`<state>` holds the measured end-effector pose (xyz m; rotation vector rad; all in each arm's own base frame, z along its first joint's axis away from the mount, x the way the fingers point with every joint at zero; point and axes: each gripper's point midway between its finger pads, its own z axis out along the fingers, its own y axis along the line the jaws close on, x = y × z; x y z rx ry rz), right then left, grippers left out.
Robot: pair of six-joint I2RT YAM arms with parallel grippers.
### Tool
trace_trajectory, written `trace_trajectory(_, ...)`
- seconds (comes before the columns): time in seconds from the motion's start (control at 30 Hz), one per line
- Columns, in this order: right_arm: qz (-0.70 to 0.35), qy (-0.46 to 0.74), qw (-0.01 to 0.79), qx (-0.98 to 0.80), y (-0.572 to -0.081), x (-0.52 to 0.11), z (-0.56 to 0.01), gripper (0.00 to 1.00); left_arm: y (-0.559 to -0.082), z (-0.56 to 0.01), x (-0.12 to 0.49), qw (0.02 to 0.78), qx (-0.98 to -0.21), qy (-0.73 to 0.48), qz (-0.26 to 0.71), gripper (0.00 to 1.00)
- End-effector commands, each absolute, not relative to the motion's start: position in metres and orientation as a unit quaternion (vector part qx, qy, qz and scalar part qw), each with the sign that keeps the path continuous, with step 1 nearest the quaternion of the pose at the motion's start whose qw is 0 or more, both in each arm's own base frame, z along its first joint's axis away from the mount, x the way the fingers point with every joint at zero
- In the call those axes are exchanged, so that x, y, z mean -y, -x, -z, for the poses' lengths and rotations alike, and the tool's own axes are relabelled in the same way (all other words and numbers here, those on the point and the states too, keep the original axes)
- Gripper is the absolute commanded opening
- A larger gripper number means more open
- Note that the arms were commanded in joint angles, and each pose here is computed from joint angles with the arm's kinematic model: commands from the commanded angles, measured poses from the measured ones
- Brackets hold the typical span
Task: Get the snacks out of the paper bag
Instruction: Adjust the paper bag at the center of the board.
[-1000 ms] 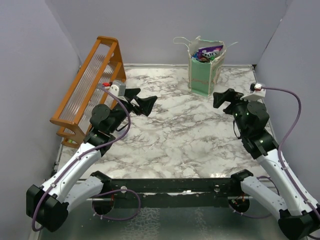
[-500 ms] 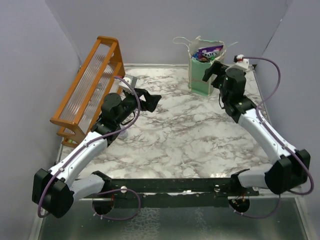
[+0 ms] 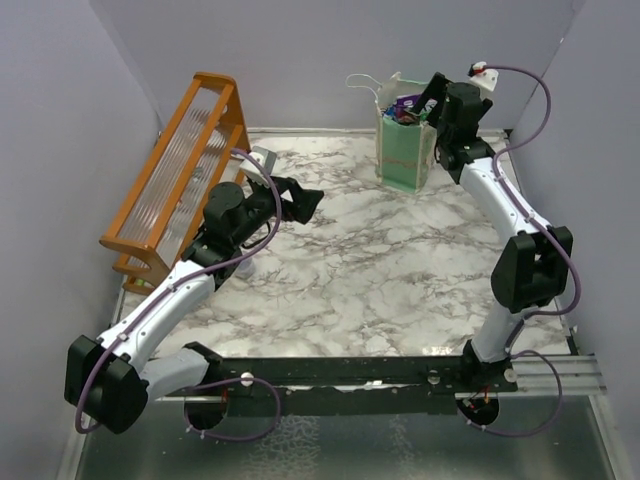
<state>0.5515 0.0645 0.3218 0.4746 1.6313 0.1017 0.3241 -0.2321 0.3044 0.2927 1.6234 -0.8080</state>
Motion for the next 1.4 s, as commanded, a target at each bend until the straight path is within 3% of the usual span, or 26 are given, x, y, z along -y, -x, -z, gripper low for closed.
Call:
trace_trajectory(0.0, -0.037, -0.201, 0.665, -0.718, -0.573, -0.059, -0.325, 0.99, -0.318, -0.321, 0.235, 0.616, -0.683, -0.135, 0.369, 0.89)
trace_trajectory(0.2, -0.031, -0.167, 0.678, -0.715, -0.596, -0.059, -0.327, 0.85, -0.319, -0.318, 0.236, 0.611, -0.686, -0.132, 0.372, 0.89)
trace_trajectory(0.3, -0.021, -0.164, 0.678, -0.716, -0.602, -0.058, -0.325, 0.68, -0.32, -0.318, 0.236, 0.61, -0.687, -0.132, 0.373, 0.89)
trace_trajectory(0.57, -0.02, -0.202, 0.677, -0.707, -0.604, -0.048, -0.313, 0.63, -0.321, -0.315, 0.236, 0.606, -0.691, -0.128, 0.372, 0.89)
trace_trajectory(0.67, -0.025, -0.194, 0.677, -0.71, -0.61, -0.048, -0.313, 0.55, -0.322, -0.314, 0.235, 0.606, -0.692, -0.128, 0.371, 0.89)
trace_trajectory(0.9, -0.037, -0.179, 0.669, -0.721, -0.616, -0.055, -0.309, 0.34, -0.328, -0.314, 0.228, 0.603, -0.691, -0.114, 0.382, 0.89)
trace_trajectory(1.0, -0.07, -0.195, 0.659, -0.723, -0.61, -0.061, -0.312, 0.15, -0.33, -0.317, 0.226, 0.602, -0.687, -0.114, 0.391, 0.89)
trace_trajectory(1.07, -0.098, -0.185, 0.661, -0.721, -0.604, -0.07, -0.32, 0.08, -0.331, -0.319, 0.224, 0.601, -0.684, -0.113, 0.397, 0.89)
trace_trajectory(1.37, -0.235, -0.124, 0.636, -0.724, -0.549, -0.115, -0.349, 0.04, -0.337, -0.319, 0.216, 0.599, -0.684, -0.102, 0.403, 0.89)
